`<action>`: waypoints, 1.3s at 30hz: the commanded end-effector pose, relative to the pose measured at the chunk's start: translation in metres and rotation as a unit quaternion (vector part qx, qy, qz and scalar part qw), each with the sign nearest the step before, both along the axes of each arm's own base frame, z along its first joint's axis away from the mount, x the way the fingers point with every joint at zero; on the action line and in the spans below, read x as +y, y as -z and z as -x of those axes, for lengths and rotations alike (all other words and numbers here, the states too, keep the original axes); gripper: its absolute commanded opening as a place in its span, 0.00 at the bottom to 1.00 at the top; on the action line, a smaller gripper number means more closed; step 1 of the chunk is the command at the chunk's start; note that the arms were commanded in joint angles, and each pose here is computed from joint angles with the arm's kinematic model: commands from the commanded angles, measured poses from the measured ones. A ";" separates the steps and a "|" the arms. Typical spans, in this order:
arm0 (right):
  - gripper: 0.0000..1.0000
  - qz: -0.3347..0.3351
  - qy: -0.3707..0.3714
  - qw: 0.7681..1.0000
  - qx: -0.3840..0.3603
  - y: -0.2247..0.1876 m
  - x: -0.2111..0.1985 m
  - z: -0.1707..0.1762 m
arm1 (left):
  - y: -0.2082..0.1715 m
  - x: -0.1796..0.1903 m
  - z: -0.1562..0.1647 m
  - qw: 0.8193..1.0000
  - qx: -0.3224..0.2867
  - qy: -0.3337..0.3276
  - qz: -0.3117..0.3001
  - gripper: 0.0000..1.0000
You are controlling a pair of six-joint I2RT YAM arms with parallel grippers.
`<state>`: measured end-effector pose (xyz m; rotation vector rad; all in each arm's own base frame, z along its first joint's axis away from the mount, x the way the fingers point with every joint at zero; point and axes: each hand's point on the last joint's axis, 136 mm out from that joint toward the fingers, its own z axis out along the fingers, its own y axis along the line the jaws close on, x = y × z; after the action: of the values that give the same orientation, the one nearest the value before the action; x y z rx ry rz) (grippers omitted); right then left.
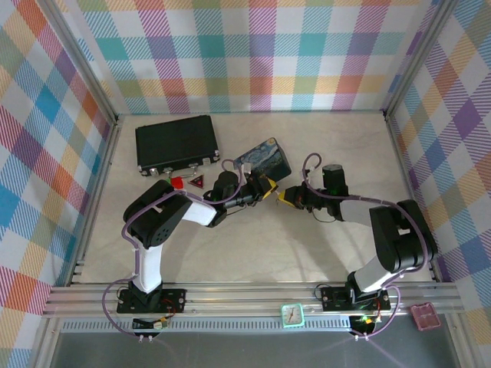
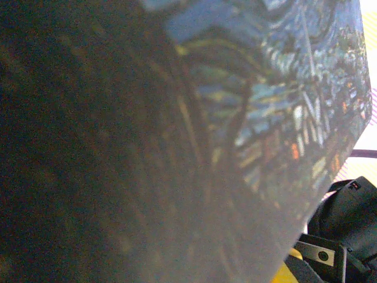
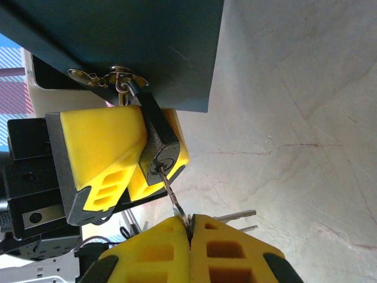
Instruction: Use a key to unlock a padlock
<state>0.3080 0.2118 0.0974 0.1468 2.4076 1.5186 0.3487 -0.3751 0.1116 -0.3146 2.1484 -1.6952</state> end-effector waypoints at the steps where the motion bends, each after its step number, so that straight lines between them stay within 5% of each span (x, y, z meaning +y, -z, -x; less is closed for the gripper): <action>1: 0.00 0.018 0.076 0.995 -0.065 -0.018 -0.016 -0.033 | -0.015 -0.026 0.033 0.997 0.000 0.071 0.017 0.00; 8: 0.00 0.023 0.071 0.995 -0.070 -0.012 -0.013 -0.034 | -0.021 -0.029 0.033 0.997 0.002 0.070 0.039 0.00; 15: 0.00 0.014 -0.034 0.994 -0.108 -0.031 0.006 -0.026 | -0.018 -0.034 0.039 0.994 0.004 0.107 0.026 0.00; 21: 0.00 0.112 -0.018 0.987 -0.115 -0.024 -0.013 -0.027 | -0.010 -0.032 0.045 0.991 0.009 0.135 -0.002 0.00; 39: 0.00 -0.115 0.115 0.986 0.021 -0.056 -0.011 -0.046 | -0.007 -0.033 0.051 0.992 -0.006 0.120 0.045 0.00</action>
<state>0.3165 0.2061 0.1082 0.4924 2.3848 1.6205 0.3543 -0.3818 0.1154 -0.2918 2.0994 -1.7629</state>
